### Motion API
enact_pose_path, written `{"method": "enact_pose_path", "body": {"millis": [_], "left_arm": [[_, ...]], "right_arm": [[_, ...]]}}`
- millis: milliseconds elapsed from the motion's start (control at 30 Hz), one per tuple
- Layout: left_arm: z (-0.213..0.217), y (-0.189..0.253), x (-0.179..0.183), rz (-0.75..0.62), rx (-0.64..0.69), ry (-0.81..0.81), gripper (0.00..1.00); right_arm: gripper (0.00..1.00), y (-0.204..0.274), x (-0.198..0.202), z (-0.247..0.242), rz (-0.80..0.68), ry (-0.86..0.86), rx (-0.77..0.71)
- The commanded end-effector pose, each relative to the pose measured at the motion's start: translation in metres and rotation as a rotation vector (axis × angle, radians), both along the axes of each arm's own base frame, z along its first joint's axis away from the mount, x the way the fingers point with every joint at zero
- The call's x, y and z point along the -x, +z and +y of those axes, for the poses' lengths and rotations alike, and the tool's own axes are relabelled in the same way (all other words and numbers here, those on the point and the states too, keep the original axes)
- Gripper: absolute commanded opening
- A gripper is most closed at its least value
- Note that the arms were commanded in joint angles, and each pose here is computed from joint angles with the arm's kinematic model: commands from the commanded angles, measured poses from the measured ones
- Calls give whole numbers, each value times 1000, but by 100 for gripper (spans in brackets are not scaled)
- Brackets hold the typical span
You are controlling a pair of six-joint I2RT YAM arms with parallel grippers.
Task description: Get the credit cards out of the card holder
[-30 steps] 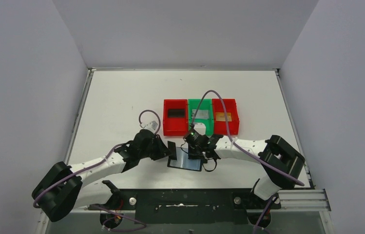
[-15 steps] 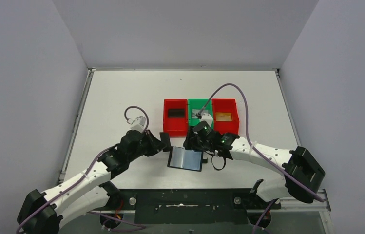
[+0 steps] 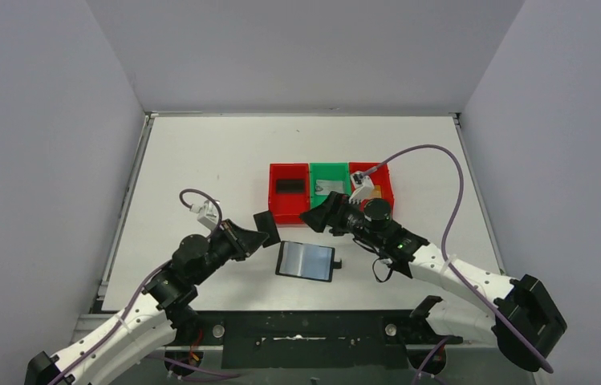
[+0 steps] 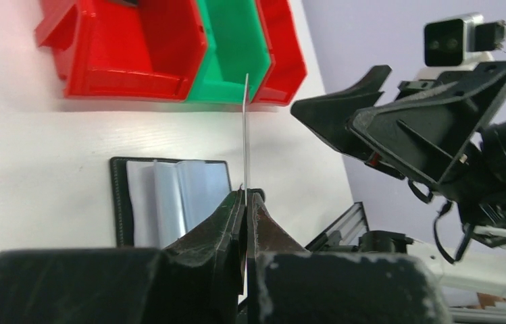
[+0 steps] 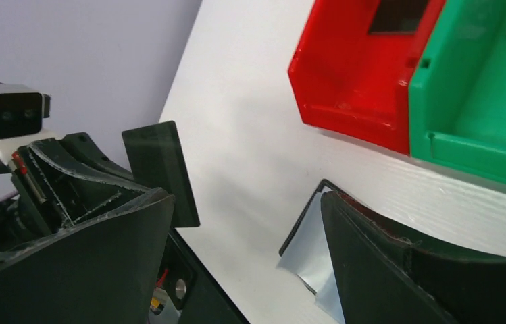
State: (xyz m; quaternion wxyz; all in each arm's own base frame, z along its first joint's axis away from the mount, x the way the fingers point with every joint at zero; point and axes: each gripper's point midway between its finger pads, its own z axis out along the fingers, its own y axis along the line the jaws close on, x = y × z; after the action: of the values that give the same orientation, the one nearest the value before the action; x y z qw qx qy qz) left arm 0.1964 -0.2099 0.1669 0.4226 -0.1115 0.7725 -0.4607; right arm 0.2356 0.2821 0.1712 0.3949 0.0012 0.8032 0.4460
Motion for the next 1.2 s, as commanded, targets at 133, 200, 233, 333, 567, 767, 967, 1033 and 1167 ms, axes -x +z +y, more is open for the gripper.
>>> {"method": "enact_pose_path", "body": {"millis": [133,200,233,333,567,767,967,1033,1167], "left_arm": [[-24,49,2,-122,159,-104,0],[-28,50,3,-117,168,-126,0],[-30,52,4,-121,186,-136,0],[-32,52,6,-126,233,-146,0],[-40,51,12,-125,264,-206,0],[-37,50,10,-117,294,-181,0],[-39,55,9,-135,300,-187,0],[-41,54,10,-135,294,-200,0],[-42,60,11,-158,313,-212,0]], "right_arm": [[79,53,-3,32,-53,166,-170],[78,55,-1,37,-60,196,-194],[78,58,1,41,-66,224,-206],[76,63,10,52,-69,319,-245],[62,58,5,50,-2,310,-365],[50,67,22,60,2,451,-433],[46,66,31,60,17,497,-478],[44,60,34,59,39,499,-486],[44,52,37,56,60,487,-485]]}}
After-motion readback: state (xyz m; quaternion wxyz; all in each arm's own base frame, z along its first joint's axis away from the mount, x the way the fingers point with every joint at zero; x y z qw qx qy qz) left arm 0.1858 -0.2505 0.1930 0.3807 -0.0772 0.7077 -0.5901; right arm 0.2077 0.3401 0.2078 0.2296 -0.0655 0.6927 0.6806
